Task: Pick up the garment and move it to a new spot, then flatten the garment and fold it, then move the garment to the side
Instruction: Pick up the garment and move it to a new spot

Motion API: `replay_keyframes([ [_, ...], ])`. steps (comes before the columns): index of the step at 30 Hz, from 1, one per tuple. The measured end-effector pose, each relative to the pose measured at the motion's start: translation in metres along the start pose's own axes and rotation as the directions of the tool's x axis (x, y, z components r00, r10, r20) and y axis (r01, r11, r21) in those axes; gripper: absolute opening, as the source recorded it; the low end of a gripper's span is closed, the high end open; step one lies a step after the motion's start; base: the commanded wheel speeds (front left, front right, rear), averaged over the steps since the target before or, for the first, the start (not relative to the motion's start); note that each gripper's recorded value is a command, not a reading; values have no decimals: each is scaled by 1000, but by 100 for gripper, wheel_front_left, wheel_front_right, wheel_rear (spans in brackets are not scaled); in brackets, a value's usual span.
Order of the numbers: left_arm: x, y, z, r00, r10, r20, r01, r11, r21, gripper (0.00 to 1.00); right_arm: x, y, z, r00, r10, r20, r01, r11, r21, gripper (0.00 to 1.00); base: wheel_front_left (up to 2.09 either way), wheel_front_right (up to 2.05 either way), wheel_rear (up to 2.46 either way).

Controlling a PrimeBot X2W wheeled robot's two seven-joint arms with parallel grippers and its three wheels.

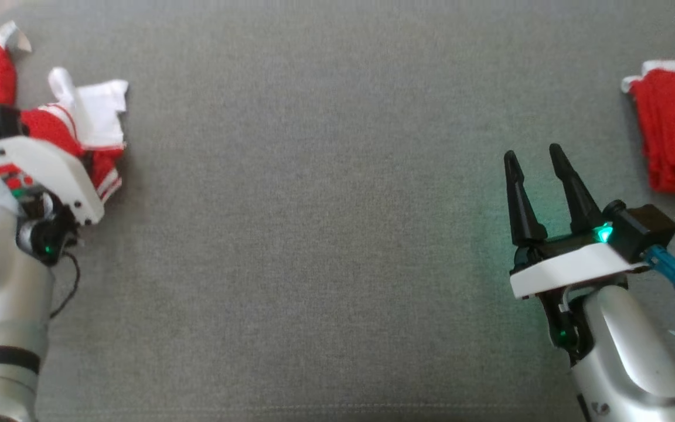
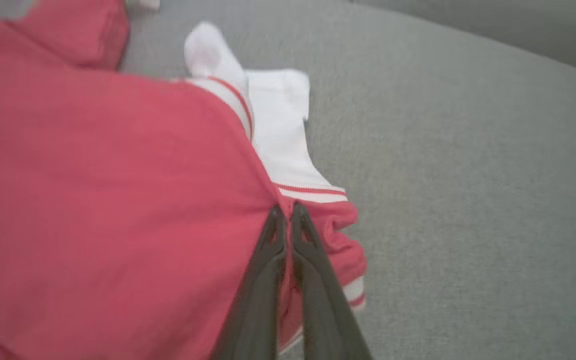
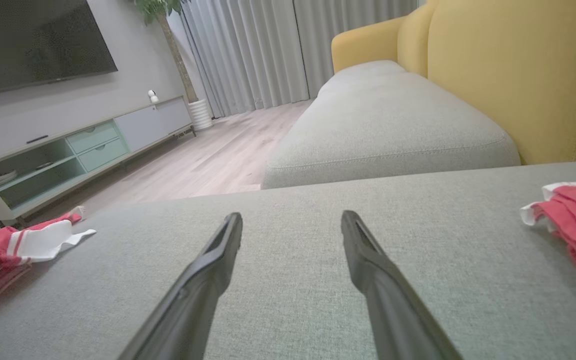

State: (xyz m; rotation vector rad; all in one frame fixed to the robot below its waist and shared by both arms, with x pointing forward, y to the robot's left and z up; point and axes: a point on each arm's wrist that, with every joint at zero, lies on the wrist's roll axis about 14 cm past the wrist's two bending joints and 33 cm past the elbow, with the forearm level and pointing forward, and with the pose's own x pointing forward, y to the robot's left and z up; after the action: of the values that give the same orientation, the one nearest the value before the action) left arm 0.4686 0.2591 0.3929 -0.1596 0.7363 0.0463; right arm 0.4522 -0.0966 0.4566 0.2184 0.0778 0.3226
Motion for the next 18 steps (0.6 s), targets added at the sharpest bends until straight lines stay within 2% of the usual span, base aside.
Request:
replay_keyframes([
  [6,-31,-31,61,981,-100,169,76,987,140,0,-15,7,18,999,-7,42,7,1000,-1,100,0,0,0],
  [10,-60,-82,100,934,-239,265,175,954,244,0,-31,9,24,998,-24,56,24,1000,4,100,0,0,0],
  [14,-96,-153,125,846,-427,320,308,881,360,0,-44,5,36,995,-49,88,49,999,-1,100,0,0,0],
  [16,-120,-194,132,772,-536,343,395,826,401,0,-51,1,39,993,-66,98,66,998,-2,100,0,0,0],
  [18,-150,-231,143,670,-635,386,488,767,415,0,-56,-3,45,990,-82,115,83,997,-5,100,0,0,0],
])
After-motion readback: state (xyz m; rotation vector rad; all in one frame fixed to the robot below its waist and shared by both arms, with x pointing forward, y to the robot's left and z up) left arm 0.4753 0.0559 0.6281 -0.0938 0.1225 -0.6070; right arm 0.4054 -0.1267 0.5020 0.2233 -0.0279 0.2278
